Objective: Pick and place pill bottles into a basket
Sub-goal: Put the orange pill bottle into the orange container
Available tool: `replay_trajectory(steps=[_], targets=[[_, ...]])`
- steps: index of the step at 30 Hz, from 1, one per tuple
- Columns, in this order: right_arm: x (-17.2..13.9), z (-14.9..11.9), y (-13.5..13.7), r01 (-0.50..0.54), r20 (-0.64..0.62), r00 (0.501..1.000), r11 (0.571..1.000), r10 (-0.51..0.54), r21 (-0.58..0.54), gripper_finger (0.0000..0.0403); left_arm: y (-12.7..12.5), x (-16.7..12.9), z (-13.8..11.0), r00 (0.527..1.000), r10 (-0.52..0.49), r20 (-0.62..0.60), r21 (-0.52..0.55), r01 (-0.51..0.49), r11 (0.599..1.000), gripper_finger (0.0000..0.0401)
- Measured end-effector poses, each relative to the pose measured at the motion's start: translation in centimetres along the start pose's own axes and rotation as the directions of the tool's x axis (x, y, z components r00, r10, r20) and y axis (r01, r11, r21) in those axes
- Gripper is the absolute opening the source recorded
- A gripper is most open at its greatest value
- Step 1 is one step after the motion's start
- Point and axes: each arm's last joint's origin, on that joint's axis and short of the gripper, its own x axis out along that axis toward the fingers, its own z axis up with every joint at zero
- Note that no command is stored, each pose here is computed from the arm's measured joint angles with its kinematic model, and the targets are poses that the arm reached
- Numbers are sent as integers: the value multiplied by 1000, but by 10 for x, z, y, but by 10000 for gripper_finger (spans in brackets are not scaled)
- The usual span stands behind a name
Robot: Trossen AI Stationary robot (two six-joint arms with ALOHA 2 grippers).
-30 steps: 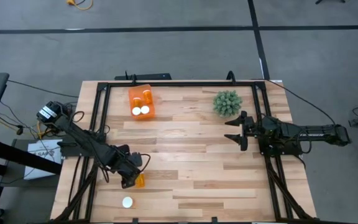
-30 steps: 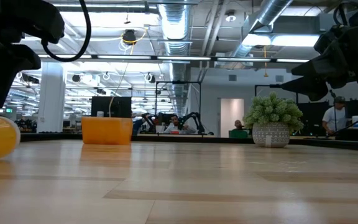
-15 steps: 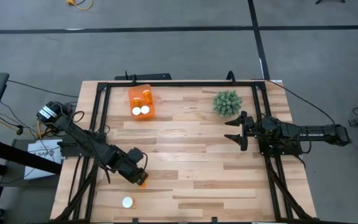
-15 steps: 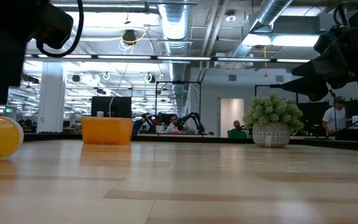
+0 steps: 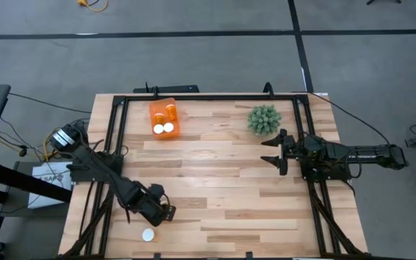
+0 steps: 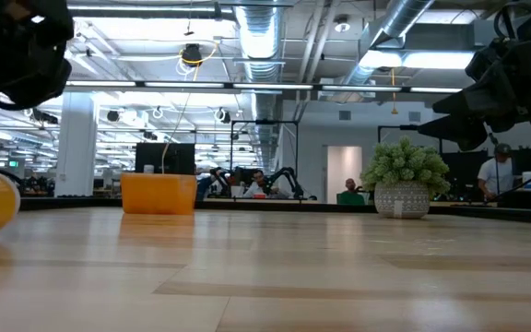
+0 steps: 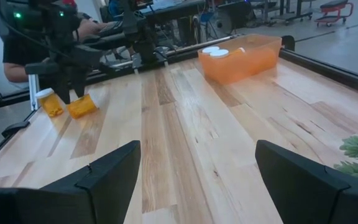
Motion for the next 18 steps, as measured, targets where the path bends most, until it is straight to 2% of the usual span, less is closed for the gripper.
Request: replay_trajectory(steps=[13, 18], targets=[[0, 0, 0, 1, -1, 1000, 1000, -1, 0, 311, -1, -1, -1, 994, -60, 86, -196, 76, 978, 238], [0, 0, 0, 1, -1, 1000, 1000, -1, 0, 311, -2, 13, 4, 997, -21, 76, -233, 38, 972, 238]])
